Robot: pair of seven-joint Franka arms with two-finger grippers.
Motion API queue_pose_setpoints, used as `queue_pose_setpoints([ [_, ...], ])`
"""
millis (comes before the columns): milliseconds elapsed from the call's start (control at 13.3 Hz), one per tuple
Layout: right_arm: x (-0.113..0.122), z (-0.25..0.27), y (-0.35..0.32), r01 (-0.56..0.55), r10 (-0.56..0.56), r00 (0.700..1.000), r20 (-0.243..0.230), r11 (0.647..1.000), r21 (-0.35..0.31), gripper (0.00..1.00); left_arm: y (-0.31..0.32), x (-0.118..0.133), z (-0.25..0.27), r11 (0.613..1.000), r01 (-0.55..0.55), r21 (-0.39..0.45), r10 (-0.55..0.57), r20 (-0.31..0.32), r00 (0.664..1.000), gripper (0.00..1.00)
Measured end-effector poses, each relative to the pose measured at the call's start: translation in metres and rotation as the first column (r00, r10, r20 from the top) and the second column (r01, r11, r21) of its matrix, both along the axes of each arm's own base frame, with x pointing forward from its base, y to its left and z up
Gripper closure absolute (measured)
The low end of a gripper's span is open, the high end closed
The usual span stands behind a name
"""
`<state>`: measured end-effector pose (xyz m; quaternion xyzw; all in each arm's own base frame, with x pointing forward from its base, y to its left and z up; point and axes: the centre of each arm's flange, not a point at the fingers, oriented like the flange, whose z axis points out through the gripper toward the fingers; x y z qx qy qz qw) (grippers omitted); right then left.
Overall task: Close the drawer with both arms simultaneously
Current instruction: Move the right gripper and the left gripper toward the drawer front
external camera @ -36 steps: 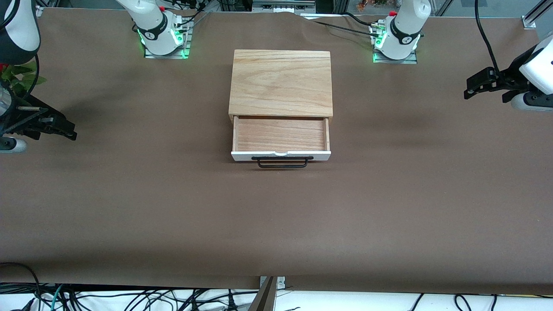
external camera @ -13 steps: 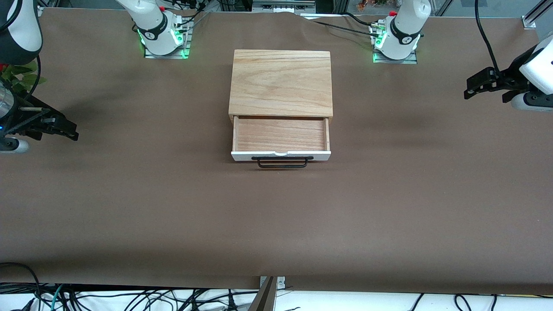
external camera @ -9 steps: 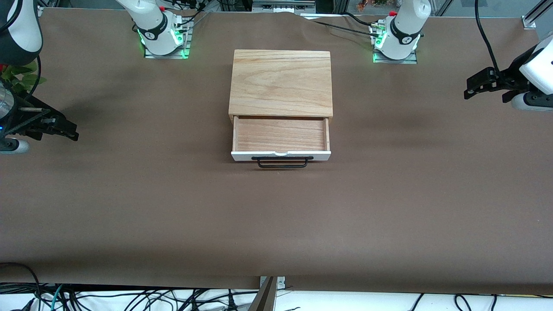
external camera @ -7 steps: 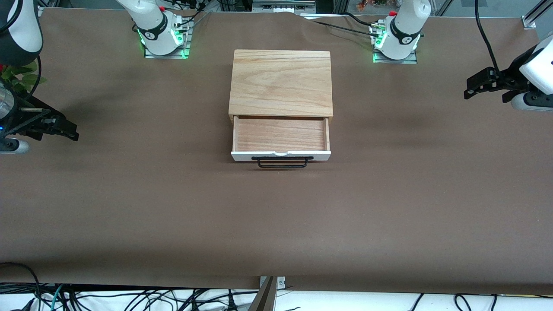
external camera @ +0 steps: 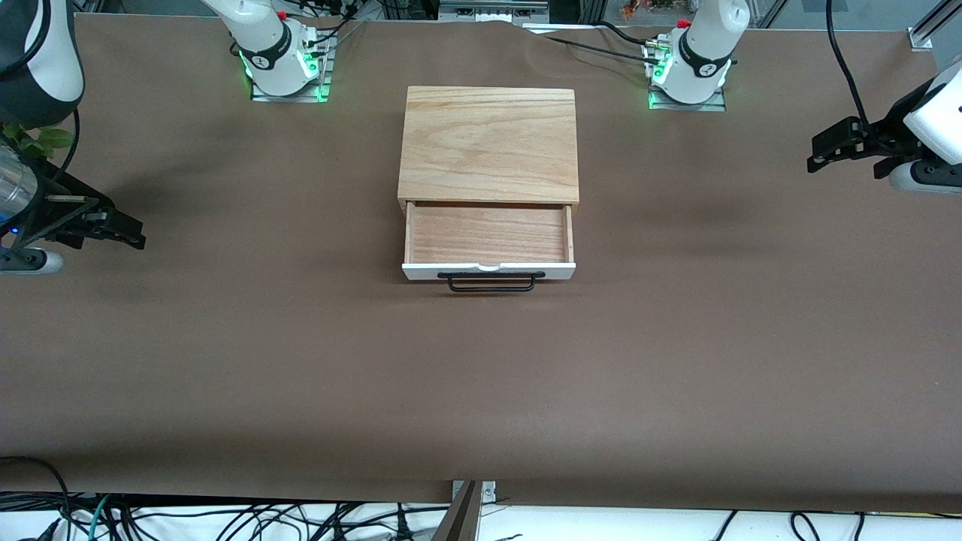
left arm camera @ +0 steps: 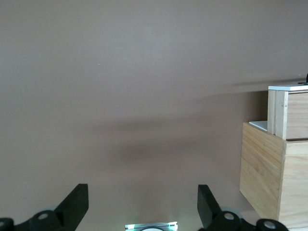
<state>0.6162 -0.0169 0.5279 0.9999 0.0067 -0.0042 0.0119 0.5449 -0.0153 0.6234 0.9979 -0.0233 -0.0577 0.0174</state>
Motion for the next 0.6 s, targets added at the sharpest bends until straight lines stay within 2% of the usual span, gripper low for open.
queue_pose_setpoints([
  [450, 0.007, -0.019, 0.017, 0.000, 0.002, 1.000, -0.022, 0.997, 0.071, 0.00, 0.000, 0.001, -0.002, 1.000, 0.000, 0.000, 0.000, -0.004, 1.000, 0.00],
  [600, 0.014, -0.026, 0.036, -0.028, 0.028, 1.000, -0.001, 0.997, 0.076, 0.00, -0.001, 0.002, -0.004, 1.000, 0.001, -0.003, -0.001, -0.007, 1.000, 0.00],
])
